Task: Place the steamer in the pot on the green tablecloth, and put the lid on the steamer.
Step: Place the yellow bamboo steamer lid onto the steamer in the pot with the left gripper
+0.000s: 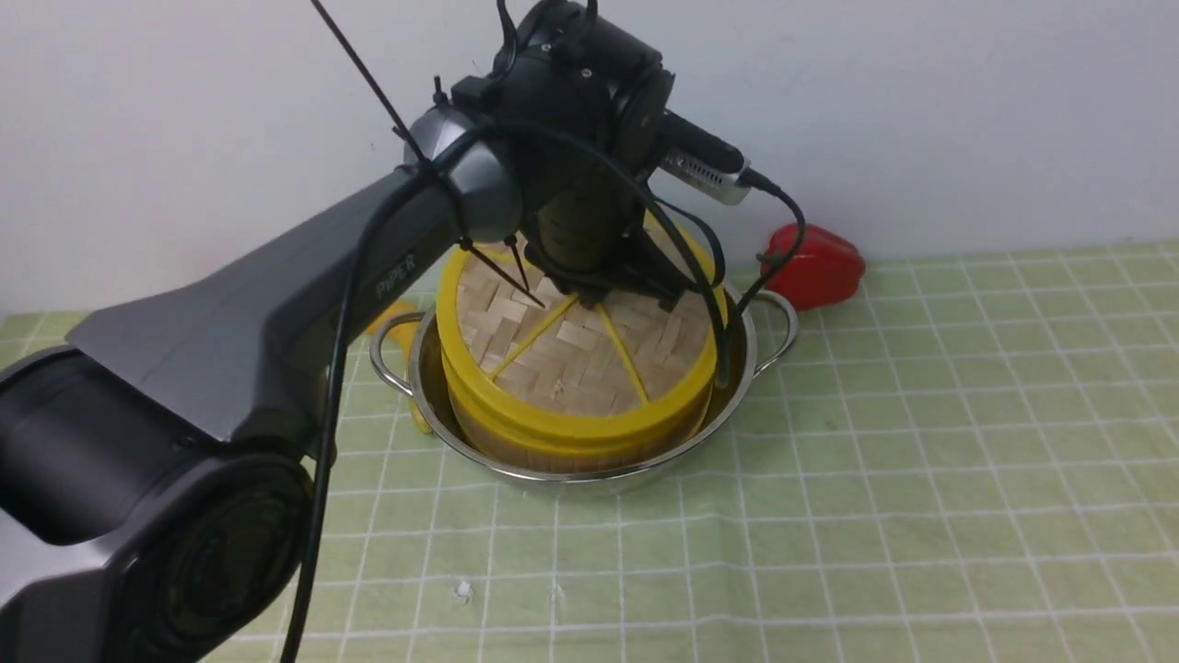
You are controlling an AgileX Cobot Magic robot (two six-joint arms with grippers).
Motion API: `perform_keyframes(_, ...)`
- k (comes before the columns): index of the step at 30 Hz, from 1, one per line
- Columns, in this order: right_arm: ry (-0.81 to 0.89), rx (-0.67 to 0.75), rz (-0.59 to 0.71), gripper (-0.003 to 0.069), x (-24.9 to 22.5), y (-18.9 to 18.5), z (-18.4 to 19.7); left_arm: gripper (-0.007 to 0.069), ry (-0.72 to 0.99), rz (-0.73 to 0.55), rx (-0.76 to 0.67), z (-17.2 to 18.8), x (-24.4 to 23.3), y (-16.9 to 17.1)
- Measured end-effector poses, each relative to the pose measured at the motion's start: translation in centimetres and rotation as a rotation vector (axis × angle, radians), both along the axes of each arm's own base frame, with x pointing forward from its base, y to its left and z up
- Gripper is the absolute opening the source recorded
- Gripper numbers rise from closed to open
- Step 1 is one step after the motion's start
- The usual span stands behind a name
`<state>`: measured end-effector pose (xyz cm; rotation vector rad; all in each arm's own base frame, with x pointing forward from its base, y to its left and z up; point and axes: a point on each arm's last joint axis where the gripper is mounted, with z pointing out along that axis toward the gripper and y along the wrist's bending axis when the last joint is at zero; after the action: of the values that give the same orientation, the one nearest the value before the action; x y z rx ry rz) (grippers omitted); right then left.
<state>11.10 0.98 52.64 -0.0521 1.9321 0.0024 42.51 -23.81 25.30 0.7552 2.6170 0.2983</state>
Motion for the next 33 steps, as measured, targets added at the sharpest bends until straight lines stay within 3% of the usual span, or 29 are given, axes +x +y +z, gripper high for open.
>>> perform_keyframes(24,0.000,0.000,0.000,0.0420,0.0,0.0,0.0,0.0117,0.071,0.085,-0.084,-1.1,1.6,2.7)
perform_keyframes(33,-0.001,0.000,0.000,0.0420,0.0,0.0,0.0,0.0117,0.015,0.077,-0.115,0.7,1.9,2.3)
